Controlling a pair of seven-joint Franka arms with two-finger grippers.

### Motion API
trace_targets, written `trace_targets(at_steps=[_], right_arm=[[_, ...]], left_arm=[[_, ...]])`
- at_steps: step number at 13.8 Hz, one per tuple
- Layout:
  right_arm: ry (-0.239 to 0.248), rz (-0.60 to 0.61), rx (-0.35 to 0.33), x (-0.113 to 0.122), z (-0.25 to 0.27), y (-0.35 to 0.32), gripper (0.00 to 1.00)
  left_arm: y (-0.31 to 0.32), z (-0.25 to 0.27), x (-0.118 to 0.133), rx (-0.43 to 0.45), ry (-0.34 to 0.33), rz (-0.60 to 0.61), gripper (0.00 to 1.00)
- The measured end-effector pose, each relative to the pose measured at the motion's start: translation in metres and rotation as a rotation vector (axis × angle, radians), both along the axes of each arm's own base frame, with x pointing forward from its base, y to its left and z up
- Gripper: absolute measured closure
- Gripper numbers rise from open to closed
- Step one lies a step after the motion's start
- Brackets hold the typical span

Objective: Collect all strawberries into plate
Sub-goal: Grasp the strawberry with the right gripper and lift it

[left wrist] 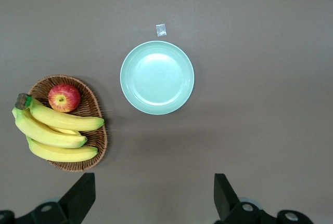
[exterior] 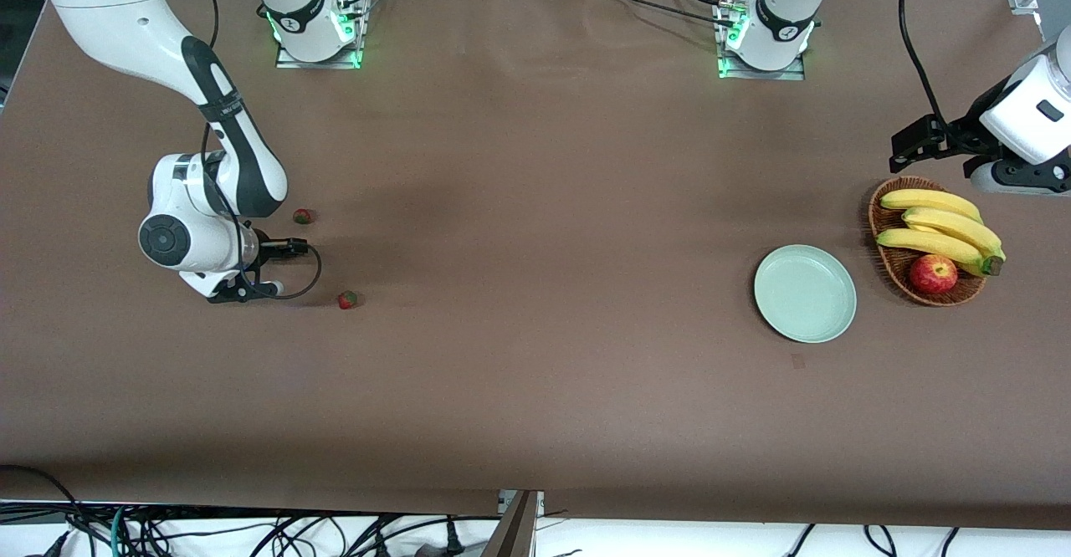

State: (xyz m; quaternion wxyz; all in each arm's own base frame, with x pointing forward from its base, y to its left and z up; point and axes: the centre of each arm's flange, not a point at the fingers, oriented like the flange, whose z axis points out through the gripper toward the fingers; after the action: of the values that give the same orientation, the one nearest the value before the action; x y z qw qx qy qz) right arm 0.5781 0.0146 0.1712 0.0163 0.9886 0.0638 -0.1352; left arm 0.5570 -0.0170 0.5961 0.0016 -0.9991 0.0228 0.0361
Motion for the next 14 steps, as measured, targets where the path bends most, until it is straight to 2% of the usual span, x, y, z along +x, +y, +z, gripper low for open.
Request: trace_targets(at_steps=[3, 5, 9, 11, 14], right_arm=[[0.010, -0.001, -0.001, -0.002, -0.001, 0.000, 0.48], [0.019, -0.001, -0.002, -0.003, 0.000, -0.001, 0.68], [0.018, 0.000, -0.002, -0.001, 0.002, 0.000, 0.69], [0.000, 0.020, 0.002, 0.012, 0.019, 0.011, 0.69], [-0.050, 0.064, 0.049, 0.038, 0.069, 0.091, 0.69]], left_arm=[[0.000, 0.000, 0.000, 0.000, 0.000, 0.001, 0.00], [0.000, 0.000, 0.000, 0.000, 0.000, 0.001, 0.00], [0.001, 0.000, 0.000, 0.000, 0.000, 0.001, 0.00], [0.002, 0.000, 0.000, 0.000, 0.000, 0.003, 0.00], [0.005, 0.000, 0.000, 0.000, 0.001, 0.008, 0.00]])
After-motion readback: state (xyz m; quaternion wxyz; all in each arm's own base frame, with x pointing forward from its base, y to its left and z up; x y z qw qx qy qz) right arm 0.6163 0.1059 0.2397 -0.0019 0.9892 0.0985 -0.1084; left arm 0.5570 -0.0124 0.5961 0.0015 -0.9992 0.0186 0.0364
